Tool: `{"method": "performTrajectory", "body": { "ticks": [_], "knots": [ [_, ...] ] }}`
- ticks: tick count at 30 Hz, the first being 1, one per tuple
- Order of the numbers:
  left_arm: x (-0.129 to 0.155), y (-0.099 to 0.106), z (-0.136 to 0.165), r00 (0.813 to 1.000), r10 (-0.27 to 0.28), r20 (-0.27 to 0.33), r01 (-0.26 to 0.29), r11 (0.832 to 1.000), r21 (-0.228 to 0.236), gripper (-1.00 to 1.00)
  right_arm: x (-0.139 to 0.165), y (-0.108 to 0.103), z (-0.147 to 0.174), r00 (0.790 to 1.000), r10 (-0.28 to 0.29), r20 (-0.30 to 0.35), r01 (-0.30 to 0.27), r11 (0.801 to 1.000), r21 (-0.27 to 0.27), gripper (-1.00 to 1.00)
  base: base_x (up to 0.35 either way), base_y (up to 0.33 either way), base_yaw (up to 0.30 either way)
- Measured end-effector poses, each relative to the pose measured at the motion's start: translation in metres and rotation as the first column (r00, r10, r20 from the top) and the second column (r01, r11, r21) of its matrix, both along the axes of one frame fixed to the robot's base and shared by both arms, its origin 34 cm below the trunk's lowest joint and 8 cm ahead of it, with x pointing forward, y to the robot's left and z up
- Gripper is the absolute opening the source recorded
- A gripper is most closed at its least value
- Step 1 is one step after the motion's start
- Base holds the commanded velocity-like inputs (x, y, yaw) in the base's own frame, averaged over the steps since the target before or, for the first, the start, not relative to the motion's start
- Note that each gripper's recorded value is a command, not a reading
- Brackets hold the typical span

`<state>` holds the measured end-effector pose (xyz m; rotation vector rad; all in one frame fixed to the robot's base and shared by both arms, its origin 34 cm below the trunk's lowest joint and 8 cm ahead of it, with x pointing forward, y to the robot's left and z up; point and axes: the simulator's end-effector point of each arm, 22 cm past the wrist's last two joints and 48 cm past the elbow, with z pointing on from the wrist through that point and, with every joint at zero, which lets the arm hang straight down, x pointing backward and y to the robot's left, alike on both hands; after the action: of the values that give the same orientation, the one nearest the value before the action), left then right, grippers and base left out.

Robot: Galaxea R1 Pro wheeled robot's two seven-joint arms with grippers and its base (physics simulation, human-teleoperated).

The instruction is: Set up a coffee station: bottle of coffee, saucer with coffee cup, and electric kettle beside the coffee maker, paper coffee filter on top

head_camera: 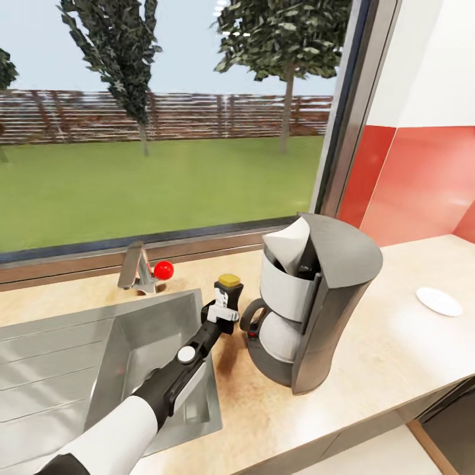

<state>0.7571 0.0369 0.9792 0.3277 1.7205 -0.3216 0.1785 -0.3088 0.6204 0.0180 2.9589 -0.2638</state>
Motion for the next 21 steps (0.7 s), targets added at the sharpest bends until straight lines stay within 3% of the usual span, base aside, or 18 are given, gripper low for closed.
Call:
{"method": "performTrajectory", "body": {
  "ticks": [5, 21],
  "knots": [
    [-0.0002, -0.0004, 0.0012, 1.0, 0.0, 0.006, 0.0, 1.0, -0.003, -1.0, 0.0, -0.0001, 0.0, 1.0, 0.0, 0.0, 0.0, 1.0, 0.0, 1.0, 0.133, 0.0, 0.0],
    [-0.002, -0.0018, 0.002, 1.0, -0.002, 0.016, 0.002, 1.0, -0.011, -1.0, 0.0, -0.0001, 0.0, 1.0, 0.0, 0.0, 0.0, 1.0, 0.0, 1.0, 0.004, 0.0, 0.0]
  ]
}}
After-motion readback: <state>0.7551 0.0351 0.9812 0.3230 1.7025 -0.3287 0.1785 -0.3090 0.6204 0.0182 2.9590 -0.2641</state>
